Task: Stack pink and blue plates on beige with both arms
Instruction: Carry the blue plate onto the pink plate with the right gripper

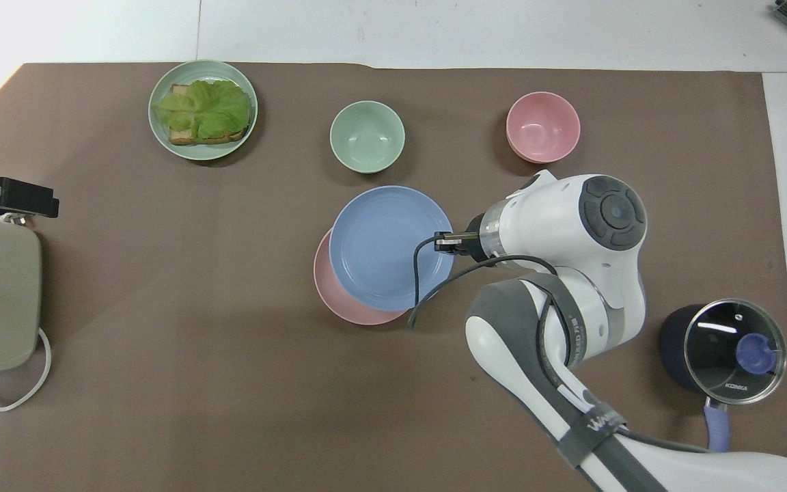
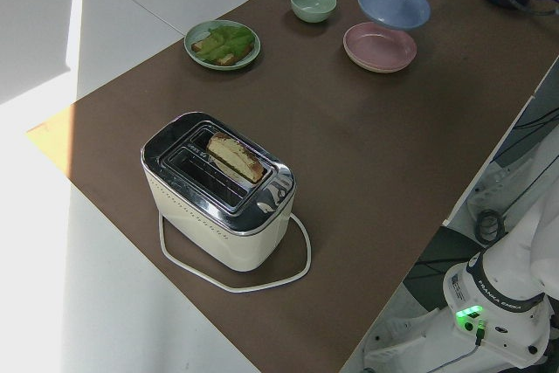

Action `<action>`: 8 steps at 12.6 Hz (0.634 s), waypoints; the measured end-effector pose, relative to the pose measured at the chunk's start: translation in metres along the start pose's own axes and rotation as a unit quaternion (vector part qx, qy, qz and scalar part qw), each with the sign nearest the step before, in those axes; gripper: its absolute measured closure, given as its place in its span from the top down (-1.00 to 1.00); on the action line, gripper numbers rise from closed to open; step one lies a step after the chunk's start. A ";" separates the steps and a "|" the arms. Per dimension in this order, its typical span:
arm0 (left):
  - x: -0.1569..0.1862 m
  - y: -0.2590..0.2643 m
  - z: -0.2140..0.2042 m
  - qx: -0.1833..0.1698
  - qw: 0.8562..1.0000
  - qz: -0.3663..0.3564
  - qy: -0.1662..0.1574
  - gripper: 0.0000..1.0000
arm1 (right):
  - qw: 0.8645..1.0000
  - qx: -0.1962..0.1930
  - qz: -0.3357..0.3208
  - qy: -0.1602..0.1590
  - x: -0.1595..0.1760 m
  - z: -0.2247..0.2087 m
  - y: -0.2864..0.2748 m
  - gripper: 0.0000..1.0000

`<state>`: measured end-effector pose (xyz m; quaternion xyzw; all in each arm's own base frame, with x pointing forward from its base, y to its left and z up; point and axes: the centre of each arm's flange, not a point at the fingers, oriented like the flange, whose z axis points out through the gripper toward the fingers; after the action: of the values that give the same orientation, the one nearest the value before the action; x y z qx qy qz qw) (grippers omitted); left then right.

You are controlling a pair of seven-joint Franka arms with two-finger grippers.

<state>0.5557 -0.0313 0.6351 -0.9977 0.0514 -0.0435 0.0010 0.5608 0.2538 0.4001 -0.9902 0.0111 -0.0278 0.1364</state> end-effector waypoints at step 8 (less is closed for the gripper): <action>0.000 0.000 0.000 0.000 1.000 0.000 0.000 1.00 | 0.999 0.005 0.042 -0.025 -0.007 0.066 -0.023 -0.92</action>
<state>0.5557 -0.0313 0.6351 -0.9977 0.0514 -0.0435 0.0010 0.5582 0.2942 0.3426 -0.9886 0.0495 0.0029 0.1424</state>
